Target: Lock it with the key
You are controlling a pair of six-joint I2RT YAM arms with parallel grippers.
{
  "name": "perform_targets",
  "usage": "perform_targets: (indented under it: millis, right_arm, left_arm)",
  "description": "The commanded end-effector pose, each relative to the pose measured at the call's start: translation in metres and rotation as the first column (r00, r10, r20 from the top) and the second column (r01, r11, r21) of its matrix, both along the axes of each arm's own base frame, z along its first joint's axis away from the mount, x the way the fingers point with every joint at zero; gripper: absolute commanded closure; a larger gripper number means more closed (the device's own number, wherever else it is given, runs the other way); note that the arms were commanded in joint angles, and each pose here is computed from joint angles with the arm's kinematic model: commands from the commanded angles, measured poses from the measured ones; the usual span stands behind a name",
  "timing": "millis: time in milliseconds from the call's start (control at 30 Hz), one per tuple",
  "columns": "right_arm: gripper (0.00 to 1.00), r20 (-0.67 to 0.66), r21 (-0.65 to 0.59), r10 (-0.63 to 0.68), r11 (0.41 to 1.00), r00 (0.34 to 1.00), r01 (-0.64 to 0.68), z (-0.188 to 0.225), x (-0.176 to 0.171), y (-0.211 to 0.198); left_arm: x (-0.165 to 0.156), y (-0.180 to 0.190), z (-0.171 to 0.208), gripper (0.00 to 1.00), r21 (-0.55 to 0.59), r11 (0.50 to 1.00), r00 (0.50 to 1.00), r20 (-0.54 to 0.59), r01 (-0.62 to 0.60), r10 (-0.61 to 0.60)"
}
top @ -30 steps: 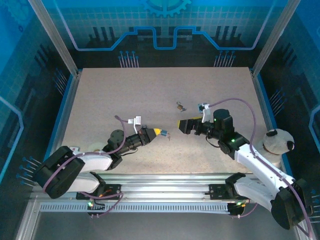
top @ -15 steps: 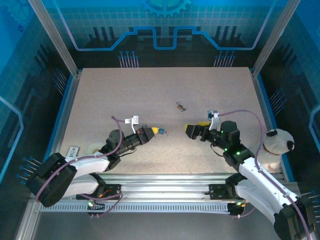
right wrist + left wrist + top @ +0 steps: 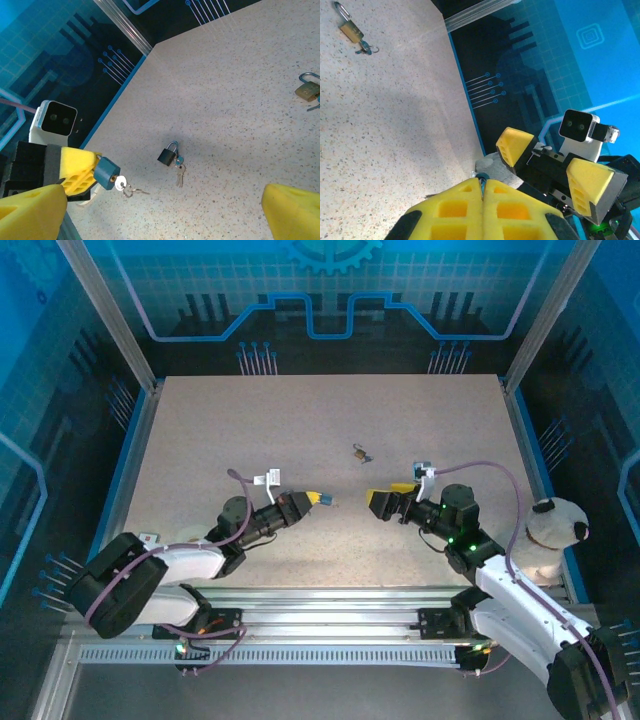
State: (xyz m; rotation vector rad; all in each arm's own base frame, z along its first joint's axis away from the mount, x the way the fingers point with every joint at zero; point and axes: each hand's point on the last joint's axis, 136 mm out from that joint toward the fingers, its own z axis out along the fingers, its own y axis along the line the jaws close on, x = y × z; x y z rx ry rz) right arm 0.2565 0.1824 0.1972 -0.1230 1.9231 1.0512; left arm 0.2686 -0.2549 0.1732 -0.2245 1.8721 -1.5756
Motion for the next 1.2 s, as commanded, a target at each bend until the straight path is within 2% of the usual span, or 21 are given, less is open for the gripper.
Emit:
perform_targets:
  millis: [0,833,1167]
  right_arm:
    - [0.00,0.022,0.027,0.010,1.000,1.000,-0.010,0.005,0.001,0.000]
    - [0.01,-0.062,0.039,0.010,0.999,0.998,-0.008,-0.013,0.006,0.003]
    - [0.09,-0.079,0.056,0.050,0.997,0.996,-0.045,-0.015,0.005,0.009]
  left_arm:
    - [0.012,-0.004,0.028,1.00,-0.093,0.996,0.998,0.054,-0.013,0.018]
    - [0.029,-0.016,0.018,1.00,-0.144,0.989,0.999,-0.030,-0.021,0.017]
    - [0.033,-0.020,0.017,1.00,-0.183,0.983,0.999,-0.050,-0.023,0.014]
